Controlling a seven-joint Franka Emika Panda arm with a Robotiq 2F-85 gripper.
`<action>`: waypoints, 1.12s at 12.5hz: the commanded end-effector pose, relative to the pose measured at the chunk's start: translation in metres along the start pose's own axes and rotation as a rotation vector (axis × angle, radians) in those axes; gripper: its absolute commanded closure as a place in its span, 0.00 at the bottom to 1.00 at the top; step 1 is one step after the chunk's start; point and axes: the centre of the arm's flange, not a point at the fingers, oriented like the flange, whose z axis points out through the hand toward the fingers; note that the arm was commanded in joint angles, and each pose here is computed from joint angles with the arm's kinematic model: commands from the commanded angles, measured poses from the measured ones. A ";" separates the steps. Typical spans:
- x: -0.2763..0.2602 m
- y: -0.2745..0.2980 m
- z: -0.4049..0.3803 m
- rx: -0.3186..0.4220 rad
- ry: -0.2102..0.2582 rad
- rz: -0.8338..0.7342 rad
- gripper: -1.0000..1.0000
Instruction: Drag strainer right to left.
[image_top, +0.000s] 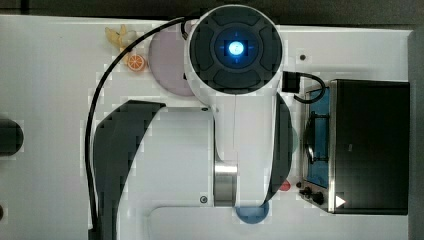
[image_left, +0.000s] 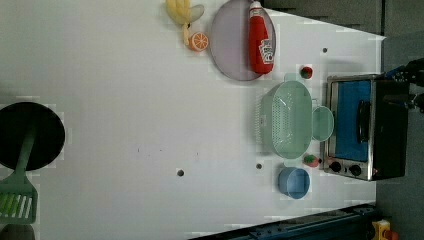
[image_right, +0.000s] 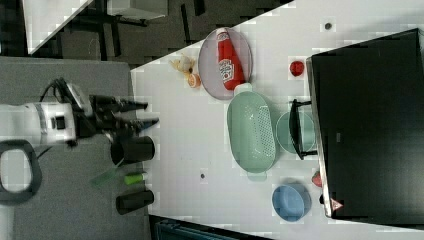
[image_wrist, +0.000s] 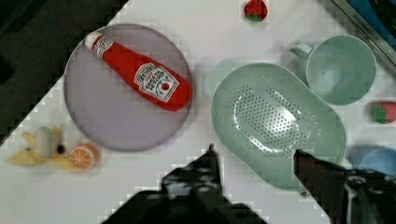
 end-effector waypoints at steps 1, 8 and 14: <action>-0.102 0.151 -0.082 0.008 0.004 0.056 0.21; -0.089 0.127 0.019 -0.086 -0.070 0.079 0.00; -0.071 0.089 0.172 -0.035 -0.012 0.320 0.00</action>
